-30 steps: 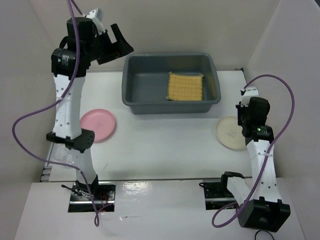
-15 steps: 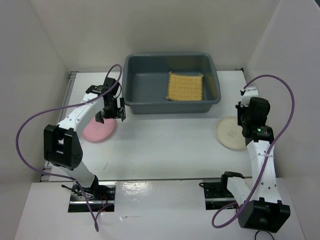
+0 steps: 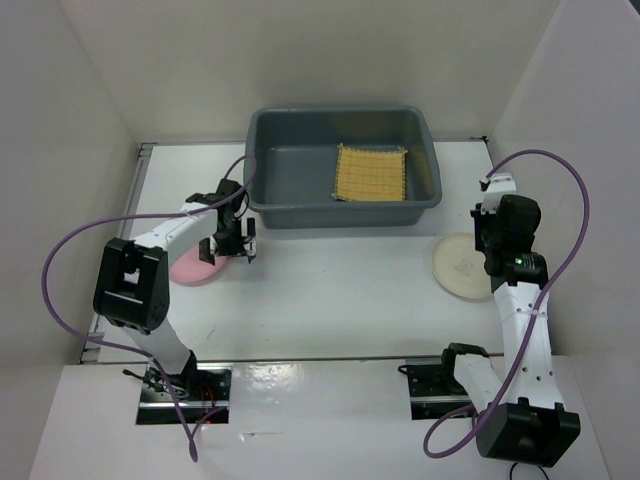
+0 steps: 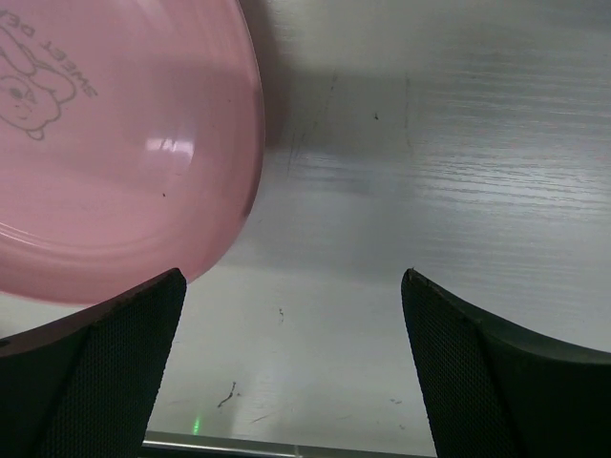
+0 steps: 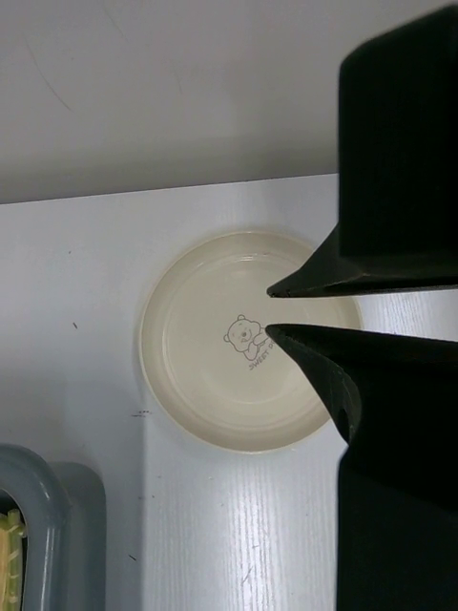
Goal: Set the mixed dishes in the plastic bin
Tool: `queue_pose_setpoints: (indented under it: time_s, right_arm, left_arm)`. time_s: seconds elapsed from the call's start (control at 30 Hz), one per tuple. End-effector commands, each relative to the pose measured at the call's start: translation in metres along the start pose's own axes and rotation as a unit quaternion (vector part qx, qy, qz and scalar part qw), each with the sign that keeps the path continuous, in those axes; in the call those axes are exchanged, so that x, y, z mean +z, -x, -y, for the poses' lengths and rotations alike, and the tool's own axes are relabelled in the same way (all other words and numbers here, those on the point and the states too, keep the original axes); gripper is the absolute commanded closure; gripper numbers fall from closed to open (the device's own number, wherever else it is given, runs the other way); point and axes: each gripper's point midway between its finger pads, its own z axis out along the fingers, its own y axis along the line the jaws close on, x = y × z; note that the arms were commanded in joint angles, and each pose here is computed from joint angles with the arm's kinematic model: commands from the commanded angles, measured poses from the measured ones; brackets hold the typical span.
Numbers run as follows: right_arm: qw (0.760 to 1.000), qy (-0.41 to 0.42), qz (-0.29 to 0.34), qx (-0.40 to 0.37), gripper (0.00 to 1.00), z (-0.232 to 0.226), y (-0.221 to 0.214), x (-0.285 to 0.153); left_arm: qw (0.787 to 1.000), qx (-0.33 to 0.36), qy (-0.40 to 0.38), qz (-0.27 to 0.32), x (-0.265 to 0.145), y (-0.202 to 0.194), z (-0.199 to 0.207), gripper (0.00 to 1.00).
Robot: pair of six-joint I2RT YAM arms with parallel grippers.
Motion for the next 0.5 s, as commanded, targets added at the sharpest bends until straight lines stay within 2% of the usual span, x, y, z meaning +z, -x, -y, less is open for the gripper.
queue_pose_setpoints:
  time_s: [0.0,0.1,0.17,0.27,0.33,0.37,0.47]
  right_arm:
    - [1.0,-0.004,0.029,0.003,0.78,0.004,0.015,-0.006]
    - [1.0,-0.004,0.029,0.003,0.78,0.004,0.015,-0.006]
    - [1.0,0.0,0.031,0.002,0.77,0.003,0.016,-0.006]
    - [1.0,0.0,0.031,0.002,0.77,0.003,0.016,-0.006]
    - [1.0,0.0,0.031,0.002,0.75,0.003,0.016,-0.006]
    - [1.0,0.0,0.031,0.002,0.75,0.003,0.016,-0.006]
    - [1.0,0.0,0.031,-0.002,0.75,0.003,0.016,-0.006]
  left_arm:
    - [0.999,0.006,-0.016,0.034,0.002,0.015,0.007,0.0]
    - [1.0,0.013,-0.013,0.012,0.017,0.008,0.005,0.0]
    - [1.0,0.016,-0.01,-0.01,0.029,0.002,0.002,0.06]
    - [0.999,0.019,-0.016,-0.032,0.042,-0.004,0.003,0.23]
    - [0.999,0.019,-0.02,-0.035,0.044,-0.003,0.005,0.29]
    - [0.999,0.015,-0.023,-0.036,0.044,-0.003,0.004,0.38]
    - [0.999,0.014,-0.028,-0.033,0.045,0.0,0.003,0.56]
